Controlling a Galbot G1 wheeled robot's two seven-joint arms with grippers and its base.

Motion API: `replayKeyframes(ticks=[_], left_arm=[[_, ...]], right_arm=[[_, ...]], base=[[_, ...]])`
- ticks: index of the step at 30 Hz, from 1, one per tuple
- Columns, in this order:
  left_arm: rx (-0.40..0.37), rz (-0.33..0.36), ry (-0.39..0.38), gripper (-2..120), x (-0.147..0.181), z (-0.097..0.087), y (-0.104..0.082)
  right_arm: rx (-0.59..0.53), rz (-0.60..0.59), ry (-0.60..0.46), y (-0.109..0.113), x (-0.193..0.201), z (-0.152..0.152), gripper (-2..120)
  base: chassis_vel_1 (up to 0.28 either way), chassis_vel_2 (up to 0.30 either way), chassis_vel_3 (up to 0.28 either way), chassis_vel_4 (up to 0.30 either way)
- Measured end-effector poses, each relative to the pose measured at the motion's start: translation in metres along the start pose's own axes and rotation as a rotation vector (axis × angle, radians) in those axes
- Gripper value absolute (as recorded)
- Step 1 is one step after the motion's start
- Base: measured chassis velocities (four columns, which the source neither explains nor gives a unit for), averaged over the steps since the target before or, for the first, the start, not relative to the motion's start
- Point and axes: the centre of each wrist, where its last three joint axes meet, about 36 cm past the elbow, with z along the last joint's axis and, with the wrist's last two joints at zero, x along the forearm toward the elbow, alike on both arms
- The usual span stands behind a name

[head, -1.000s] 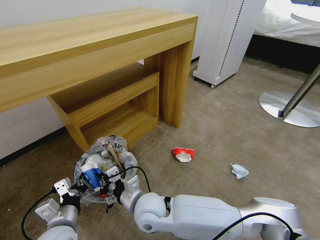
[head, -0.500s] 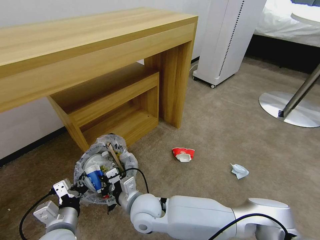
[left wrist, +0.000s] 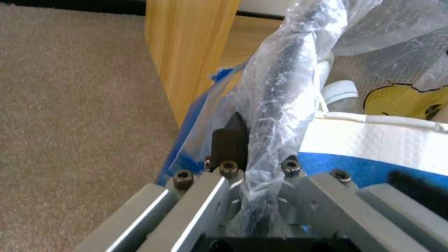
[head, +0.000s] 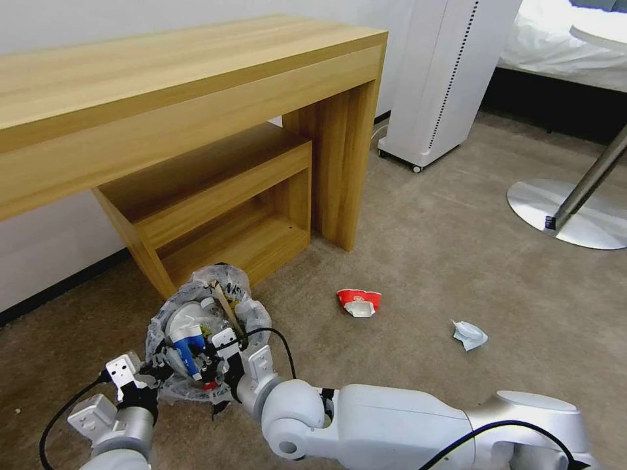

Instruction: Pick up the trash bin and place the garbage on the floor into it.

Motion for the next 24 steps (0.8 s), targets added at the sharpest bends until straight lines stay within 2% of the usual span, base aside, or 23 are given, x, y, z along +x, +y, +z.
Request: replayKeyframes(ticks=[2, 4, 7, 8, 10, 14, 15, 18, 20, 21, 24], left_arm=[[0.001, 0.001, 0.0, 0, 0.0, 0.0, 0.0], [0.001, 0.0, 0.0, 0, -0.001, 0.0, 0.0], [-0.001, -0.009, -0.001, 0, -0.002, 0.0, 0.003], [-0.001, -0.009, -0.001, 0, -0.002, 0.0, 0.003], [-0.001, -0.017, -0.002, 0, -0.002, -0.001, 0.006], [-0.002, -0.023, -0.002, 0, -0.003, -0.001, 0.008], [-0.001, -0.03, -0.002, 0, -0.003, 0.0, 0.009], [-0.001, -0.032, -0.002, 0, -0.004, 0.0, 0.01], [0.006, -0.034, -0.007, 0, -0.006, 0.0, 0.009], [0.006, -0.034, -0.007, 0, -0.006, 0.0, 0.009], [0.009, -0.036, -0.008, 0, -0.007, 0.0, 0.009]], right_arm=[[-0.004, -0.012, -0.025, -0.001, 0.002, -0.004, 57], [-0.006, -0.02, -0.044, -0.002, 0.003, -0.006, 60], [-0.027, -0.064, -0.166, -0.009, 0.006, -0.017, 77], [-0.027, -0.064, -0.166, -0.009, 0.006, -0.017, 77], [-0.053, -0.07, -0.251, -0.016, 0.009, -0.031, 87], [-0.066, -0.066, -0.31, -0.023, 0.01, -0.04, 93], [-0.079, -0.064, -0.393, -0.036, 0.015, -0.052, 99], [-0.086, -0.057, -0.441, -0.046, 0.02, -0.061, 100], [-0.107, -0.034, -0.588, -0.074, 0.034, -0.09, 100], [-0.107, -0.034, -0.588, -0.074, 0.034, -0.09, 100], [-0.094, 0.021, -0.709, -0.112, 0.06, -0.116, 100]], base=[[0.0, 0.0, 0.0, 0.0], [0.0, 0.0, 0.0, 0.0], [0.0, 0.0, 0.0, 0.0], [0.0, 0.0, 0.0, 0.0], [0.0, 0.0, 0.0, 0.0], [0.0, 0.0, 0.0, 0.0], [0.0, 0.0, 0.0, 0.0], [0.0, 0.0, 0.0, 0.0], [0.0, 0.0, 0.0, 0.0], [0.0, 0.0, 0.0, 0.0], [0.0, 0.0, 0.0, 0.0]])
